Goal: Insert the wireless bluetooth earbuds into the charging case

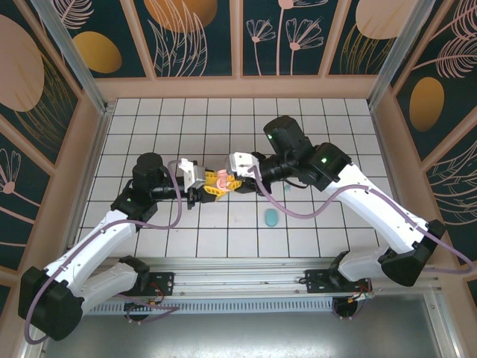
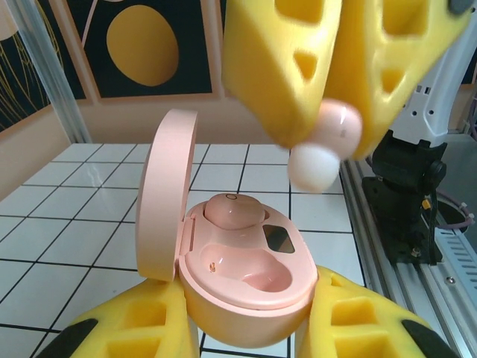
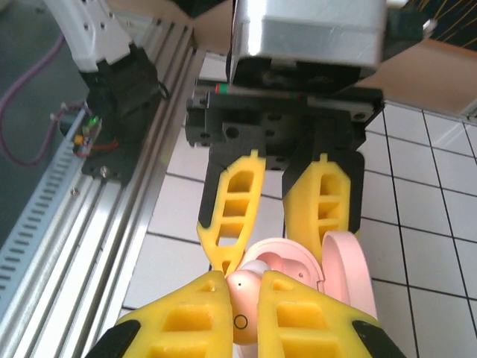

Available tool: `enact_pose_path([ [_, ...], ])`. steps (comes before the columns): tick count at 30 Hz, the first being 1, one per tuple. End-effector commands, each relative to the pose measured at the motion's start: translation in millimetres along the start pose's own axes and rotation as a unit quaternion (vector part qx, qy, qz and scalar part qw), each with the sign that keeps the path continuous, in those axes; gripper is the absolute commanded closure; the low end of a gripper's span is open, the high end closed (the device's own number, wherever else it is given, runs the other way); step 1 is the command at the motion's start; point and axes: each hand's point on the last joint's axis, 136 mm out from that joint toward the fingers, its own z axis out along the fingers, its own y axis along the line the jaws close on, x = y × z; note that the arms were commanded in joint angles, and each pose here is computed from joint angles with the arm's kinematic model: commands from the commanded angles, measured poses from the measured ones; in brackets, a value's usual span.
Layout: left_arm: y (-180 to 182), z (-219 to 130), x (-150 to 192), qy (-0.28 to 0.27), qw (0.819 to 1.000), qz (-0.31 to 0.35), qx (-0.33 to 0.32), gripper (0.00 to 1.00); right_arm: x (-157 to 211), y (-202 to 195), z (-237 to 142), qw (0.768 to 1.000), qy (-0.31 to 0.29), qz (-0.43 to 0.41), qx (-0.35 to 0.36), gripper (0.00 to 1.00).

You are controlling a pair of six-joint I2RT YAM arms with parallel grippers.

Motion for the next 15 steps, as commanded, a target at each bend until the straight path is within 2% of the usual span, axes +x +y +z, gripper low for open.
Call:
enact_pose_path([
  [1, -6, 1, 2, -0.003, 1.0, 0.011, 0.021, 1.0, 2, 1, -2, 0.998, 0.026, -0.049, 0.006, 0.99],
  [15, -8, 2, 7, 0.005, 1.0, 0.007, 0.029, 1.0, 18, 5, 18, 0.986, 0.104, -0.127, 0.003, 0.99],
])
